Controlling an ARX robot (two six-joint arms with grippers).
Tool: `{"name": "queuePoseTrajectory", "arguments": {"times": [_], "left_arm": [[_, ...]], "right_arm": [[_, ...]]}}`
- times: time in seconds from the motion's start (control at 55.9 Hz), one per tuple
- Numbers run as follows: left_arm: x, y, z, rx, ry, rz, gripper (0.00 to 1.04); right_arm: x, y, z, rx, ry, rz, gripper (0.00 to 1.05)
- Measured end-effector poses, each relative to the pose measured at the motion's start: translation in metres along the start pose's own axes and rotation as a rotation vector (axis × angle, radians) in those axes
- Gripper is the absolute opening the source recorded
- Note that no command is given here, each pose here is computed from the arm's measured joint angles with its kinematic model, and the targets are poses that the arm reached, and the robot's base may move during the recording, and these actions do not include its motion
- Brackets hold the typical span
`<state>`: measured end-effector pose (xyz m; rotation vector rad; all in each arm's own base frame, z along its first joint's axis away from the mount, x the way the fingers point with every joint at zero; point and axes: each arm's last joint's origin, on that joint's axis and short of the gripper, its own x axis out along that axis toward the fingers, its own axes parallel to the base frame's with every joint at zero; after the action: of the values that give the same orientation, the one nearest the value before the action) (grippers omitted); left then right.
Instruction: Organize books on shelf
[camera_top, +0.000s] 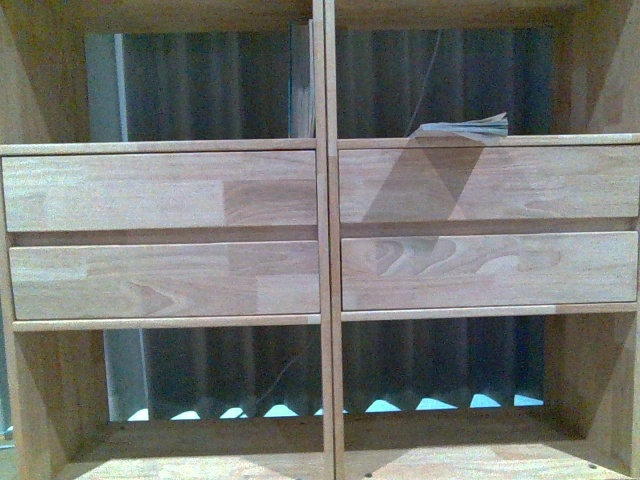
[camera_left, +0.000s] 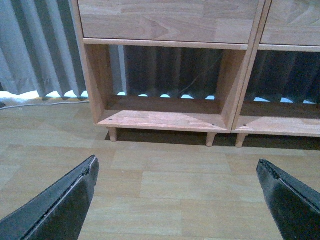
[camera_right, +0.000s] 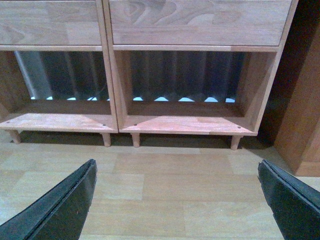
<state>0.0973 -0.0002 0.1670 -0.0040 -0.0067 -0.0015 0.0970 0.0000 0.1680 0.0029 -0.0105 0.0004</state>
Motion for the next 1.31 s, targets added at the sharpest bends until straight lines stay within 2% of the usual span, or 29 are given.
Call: {"name": "queuePoseTrajectory", "arguments": {"times": [1.305], "left_arm": [[0.0000,0.0000,0.0000,0.000,0.000,0.000,0.97]], "right_arm": [[0.0000,0.0000,0.0000,0.000,0.000,0.000,0.98]]}}
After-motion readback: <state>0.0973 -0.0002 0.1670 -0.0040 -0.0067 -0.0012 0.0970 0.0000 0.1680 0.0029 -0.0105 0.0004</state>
